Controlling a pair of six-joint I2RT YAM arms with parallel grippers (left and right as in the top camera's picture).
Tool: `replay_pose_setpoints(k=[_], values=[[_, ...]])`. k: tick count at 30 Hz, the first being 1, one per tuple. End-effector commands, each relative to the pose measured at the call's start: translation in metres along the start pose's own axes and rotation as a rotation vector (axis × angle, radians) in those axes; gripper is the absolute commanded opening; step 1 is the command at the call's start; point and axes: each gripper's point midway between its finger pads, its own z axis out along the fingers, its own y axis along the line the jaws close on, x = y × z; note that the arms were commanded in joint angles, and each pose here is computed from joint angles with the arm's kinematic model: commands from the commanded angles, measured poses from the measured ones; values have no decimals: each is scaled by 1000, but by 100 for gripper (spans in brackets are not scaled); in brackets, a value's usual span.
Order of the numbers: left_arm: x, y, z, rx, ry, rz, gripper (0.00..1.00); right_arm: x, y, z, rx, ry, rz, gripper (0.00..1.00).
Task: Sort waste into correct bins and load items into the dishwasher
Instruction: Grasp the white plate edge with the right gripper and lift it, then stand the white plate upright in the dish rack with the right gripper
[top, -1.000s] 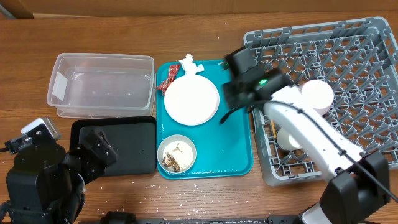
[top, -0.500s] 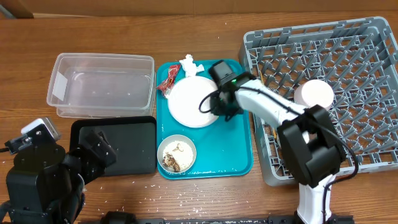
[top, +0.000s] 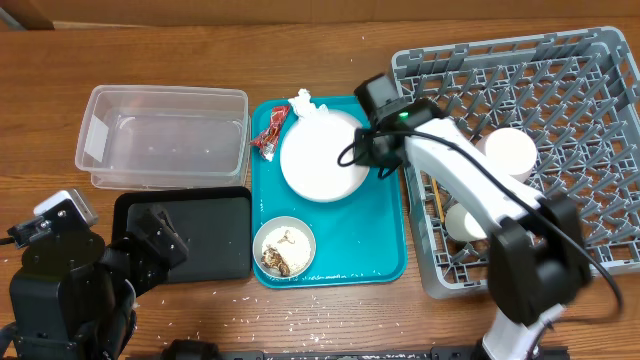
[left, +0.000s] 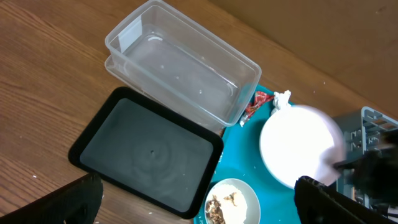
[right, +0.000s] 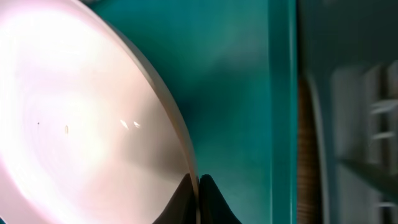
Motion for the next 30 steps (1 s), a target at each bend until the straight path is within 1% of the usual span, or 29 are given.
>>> replay_pose_setpoints(k=[1, 4, 7, 9, 12, 16, 21, 26, 28, 30], values=[[-5, 1, -4, -4, -22, -16, 100, -47, -3, -85, -15, -256, -29, 4], [-5, 1, -4, -4, -22, -16, 100, -68, -41, -125, 102, -399, 36, 4], [-5, 1, -4, -4, -22, -16, 100, -84, -98, -158, 297, -510, 101, 4], [-5, 1, -4, -4, -22, -16, 100, -89, -140, -171, 453, -536, 129, 4], [-5, 1, -4, -4, -22, -16, 100, -87, -206, -188, 680, -550, 233, 4], [-5, 1, -4, -4, -22, -16, 100, -88, -270, -217, 882, -619, 366, 4], [-5, 1, -4, -4, -22, -16, 100, -82, -311, -225, 971, -566, 369, 4], [-5, 1, -4, -4, -22, -16, 100, -57, -336, -207, 1051, -481, 380, 4], [-5, 1, -4, -4, -22, -16, 100, -47, -343, -200, 1109, -458, 373, 4], [-5, 1, -4, -4, -22, -16, 100, -40, -345, -189, 1126, -431, 348, 4]])
